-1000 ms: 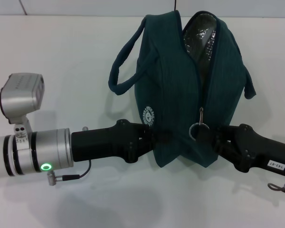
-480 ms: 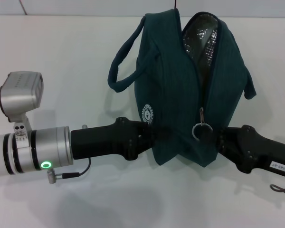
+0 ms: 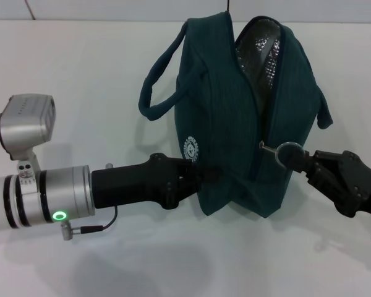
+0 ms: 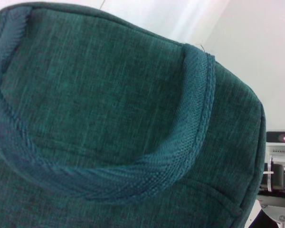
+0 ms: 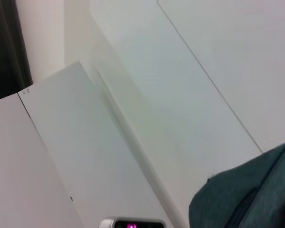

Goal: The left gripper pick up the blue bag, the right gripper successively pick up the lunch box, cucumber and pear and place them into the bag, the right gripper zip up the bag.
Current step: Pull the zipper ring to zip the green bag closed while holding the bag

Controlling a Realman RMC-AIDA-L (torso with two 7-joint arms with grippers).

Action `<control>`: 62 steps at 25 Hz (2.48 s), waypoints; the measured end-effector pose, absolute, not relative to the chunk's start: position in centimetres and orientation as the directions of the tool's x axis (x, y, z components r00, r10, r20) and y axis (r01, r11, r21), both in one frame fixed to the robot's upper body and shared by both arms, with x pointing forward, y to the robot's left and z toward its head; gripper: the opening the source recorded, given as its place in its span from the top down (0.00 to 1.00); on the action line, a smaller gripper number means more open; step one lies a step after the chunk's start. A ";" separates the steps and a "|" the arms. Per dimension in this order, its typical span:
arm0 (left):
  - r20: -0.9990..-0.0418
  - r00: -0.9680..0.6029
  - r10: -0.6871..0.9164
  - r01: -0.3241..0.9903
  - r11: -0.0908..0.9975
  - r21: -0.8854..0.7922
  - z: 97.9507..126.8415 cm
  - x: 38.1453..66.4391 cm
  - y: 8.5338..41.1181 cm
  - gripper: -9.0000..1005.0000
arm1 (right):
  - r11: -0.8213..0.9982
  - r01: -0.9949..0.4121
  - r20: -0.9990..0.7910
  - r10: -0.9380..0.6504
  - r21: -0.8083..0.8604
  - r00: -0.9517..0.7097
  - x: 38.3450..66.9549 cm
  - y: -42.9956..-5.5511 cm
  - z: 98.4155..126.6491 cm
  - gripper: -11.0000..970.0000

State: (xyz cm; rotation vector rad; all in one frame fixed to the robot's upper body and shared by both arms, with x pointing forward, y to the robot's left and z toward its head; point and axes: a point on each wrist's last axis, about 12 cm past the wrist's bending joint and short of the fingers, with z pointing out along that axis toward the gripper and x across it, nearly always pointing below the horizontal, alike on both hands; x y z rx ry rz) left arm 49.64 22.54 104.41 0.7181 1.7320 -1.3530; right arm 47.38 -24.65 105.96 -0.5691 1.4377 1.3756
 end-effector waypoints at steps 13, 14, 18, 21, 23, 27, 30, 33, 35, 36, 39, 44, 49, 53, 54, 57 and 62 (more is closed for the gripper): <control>-0.862 -0.507 -0.006 0.834 0.249 -0.492 104.1 49.2 22.5 0.93 | 0.197 -0.912 -0.898 0.341 0.359 -0.279 48.0 -23.8 107.4 0.98; -0.863 -0.505 -0.002 0.836 0.246 -0.490 104.1 49.2 22.4 0.93 | 0.195 -0.914 -0.898 0.343 0.356 -0.276 48.0 -23.8 107.4 0.98; -0.862 -0.508 0.014 0.839 0.235 -0.490 104.0 48.9 22.3 0.92 | 0.200 -0.916 -0.898 0.354 0.347 -0.263 48.2 -23.7 107.7 0.98; -0.860 -0.510 0.034 0.842 0.226 -0.490 103.8 48.7 22.3 0.92 | 0.216 -0.918 -0.897 0.373 0.332 -0.237 48.5 -23.8 107.9 0.98; -0.857 -0.513 0.053 0.843 0.217 -0.491 103.7 48.5 22.3 0.91 | 0.225 -0.918 -0.896 0.384 0.326 -0.224 48.7 -23.8 108.0 0.98; -0.849 -0.520 0.094 0.845 0.198 -0.496 103.4 48.1 22.2 0.91 | 0.243 -0.917 -0.889 0.412 0.316 -0.198 49.1 -23.9 108.5 0.98; -0.844 -0.524 0.119 0.846 0.186 -0.499 103.2 47.8 22.2 0.90 | 0.254 -0.916 -0.885 0.428 0.311 -0.182 49.4 -23.9 108.8 0.98; -0.838 -0.525 0.149 0.848 0.169 -0.501 103.0 47.5 22.2 0.90 | 0.286 -0.906 -0.878 0.450 0.313 -0.161 50.4 -23.9 109.2 0.98; -0.837 -0.525 0.158 0.850 0.158 -0.503 103.0 47.4 22.3 0.90 | 0.298 -0.900 -0.876 0.455 0.319 -0.160 51.1 -23.6 109.5 0.98; -0.836 -0.524 0.164 0.851 0.151 -0.504 103.1 47.3 22.4 0.90 | 0.301 -0.898 -0.875 0.456 0.321 -0.160 51.4 -23.5 109.6 0.98; -0.833 -0.525 0.172 0.850 0.148 -0.505 103.1 47.3 22.7 0.89 | 0.299 -0.897 -0.874 0.457 0.326 -0.165 52.3 -22.9 110.0 0.98; -0.841 -0.512 0.174 0.857 0.165 -0.488 103.3 47.4 23.3 0.88 | 0.300 -0.897 -0.877 0.451 0.323 -0.165 53.2 -22.1 110.4 0.98; -0.856 -0.503 0.118 0.851 0.242 -0.466 103.7 47.7 24.8 0.88 | 0.290 -0.904 -0.878 0.452 0.313 -0.159 53.7 -21.7 110.8 0.98; -0.864 -0.502 0.035 0.823 0.326 -0.465 103.7 47.7 26.3 0.87 | 0.280 -0.911 -0.880 0.449 0.303 -0.154 54.1 -21.3 111.2 0.98; -0.866 -0.500 0.022 0.818 0.340 -0.464 103.7 47.7 26.5 0.87 | 0.279 -0.912 -0.881 0.448 0.301 -0.153 54.2 -21.2 111.3 0.98; -0.878 -0.477 -0.043 0.796 0.402 -0.452 103.7 47.5 27.5 0.86 | 0.276 -0.915 -0.884 0.443 0.294 -0.151 54.6 -20.9 111.5 0.98; -0.899 -0.422 -0.113 0.784 0.452 -0.425 104.2 47.9 28.1 0.77 | 0.286 -0.913 -0.890 0.430 0.291 -0.150 55.2 -20.5 111.7 0.98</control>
